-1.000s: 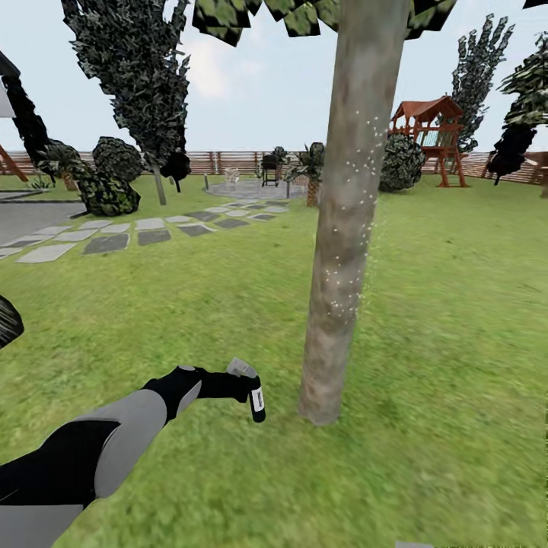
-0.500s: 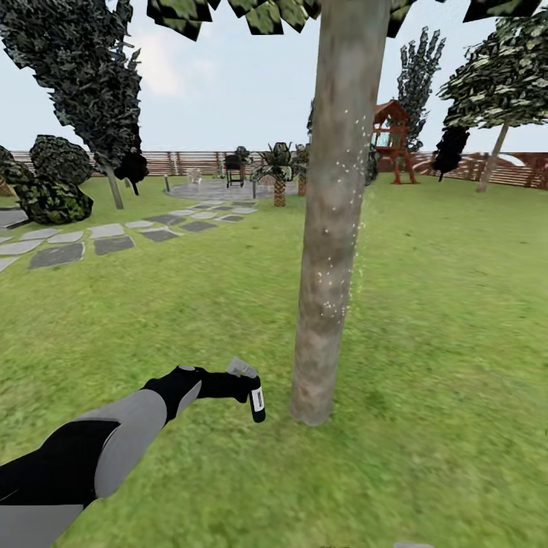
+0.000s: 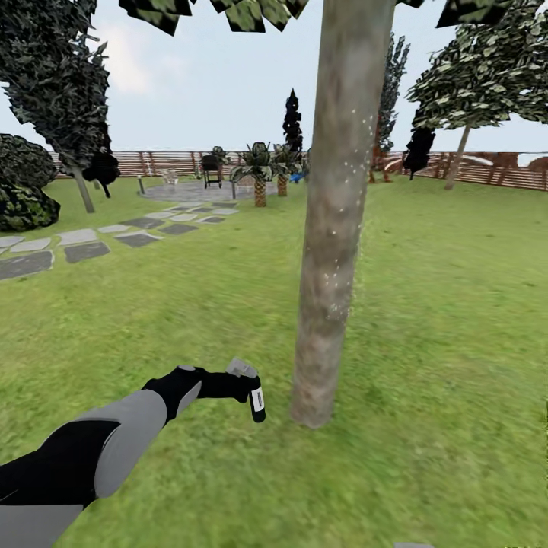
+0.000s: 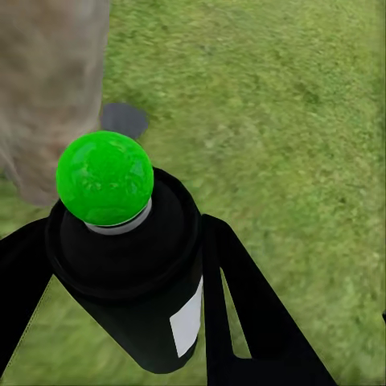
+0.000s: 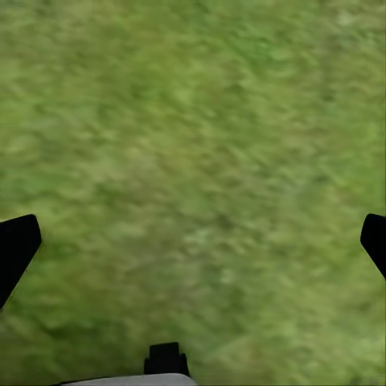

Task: In the garden, pick up the pesticide atomizer on the floor and spray pesticide onto both trees until each tree trunk is fully covered.

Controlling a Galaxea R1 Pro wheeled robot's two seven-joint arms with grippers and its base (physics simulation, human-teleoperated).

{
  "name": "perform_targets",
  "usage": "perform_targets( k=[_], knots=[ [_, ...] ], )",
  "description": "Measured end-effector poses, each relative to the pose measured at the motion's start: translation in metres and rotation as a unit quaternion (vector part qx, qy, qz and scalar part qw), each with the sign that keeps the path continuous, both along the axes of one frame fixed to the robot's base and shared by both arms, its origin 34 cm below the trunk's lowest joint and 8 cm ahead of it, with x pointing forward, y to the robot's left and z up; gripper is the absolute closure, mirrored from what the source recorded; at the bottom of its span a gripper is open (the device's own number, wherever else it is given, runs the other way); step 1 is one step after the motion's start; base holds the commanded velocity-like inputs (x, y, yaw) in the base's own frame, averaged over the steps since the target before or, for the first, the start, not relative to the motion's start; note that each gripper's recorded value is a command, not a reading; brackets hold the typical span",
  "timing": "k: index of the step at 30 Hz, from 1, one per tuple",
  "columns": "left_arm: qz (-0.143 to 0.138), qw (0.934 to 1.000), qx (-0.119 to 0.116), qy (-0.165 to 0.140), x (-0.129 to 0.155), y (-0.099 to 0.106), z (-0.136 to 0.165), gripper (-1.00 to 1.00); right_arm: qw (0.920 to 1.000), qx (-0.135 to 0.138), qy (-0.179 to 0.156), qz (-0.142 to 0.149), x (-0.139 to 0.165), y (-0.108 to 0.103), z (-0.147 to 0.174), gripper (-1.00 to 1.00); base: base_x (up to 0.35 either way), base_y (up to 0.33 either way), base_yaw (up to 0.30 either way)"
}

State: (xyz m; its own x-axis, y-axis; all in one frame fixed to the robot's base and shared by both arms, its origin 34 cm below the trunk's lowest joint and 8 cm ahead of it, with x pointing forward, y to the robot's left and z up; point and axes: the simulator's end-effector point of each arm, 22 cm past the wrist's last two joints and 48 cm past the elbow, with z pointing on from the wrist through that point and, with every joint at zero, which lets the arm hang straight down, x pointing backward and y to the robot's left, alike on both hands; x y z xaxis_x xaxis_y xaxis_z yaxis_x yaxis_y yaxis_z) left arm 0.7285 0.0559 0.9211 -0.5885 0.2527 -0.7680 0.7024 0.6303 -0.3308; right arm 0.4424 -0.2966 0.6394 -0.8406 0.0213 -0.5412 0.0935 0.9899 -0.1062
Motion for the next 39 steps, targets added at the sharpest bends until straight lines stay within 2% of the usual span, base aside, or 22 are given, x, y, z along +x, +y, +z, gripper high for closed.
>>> perform_targets(
  k=[9,17,24,31,39],
  knots=[
    [0.0,1.0,0.0,0.001,-0.0002,0.0,-0.0004,1.0,1.0,0.0,0.001,0.0,-0.0003,-0.0001,-0.0002,-1.0,0.229,0.281,-0.291],
    [0.0,1.0,0.0,0.0,0.0002,0.0,-0.0005,1.0,1.0,0.001,0.001,0.0,-0.0001,0.0011,-0.0004,-1.0,0.05,0.337,-0.294],
    [0.0,1.0,0.0,0.001,-0.0002,0.0001,-0.0004,1.0,1.0,0.001,0.0,0.0,0.0001,0.0012,-0.0002,-1.0,0.107,0.346,-0.129],
    [0.0,1.0,0.0,0.001,-0.0002,0.0,-0.0005,1.0,1.0,0.001,0.0,0.0,-0.0001,0.0011,-0.0003,-1.0,0.141,0.338,-0.263],
    [0.0,1.0,0.0,0.0,-0.0001,-0.0001,-0.0006,1.0,1.0,0.001,0.0,0.0,0.0,0.0011,-0.0003,-1.0,0.04,0.083,-0.295]
  ],
)
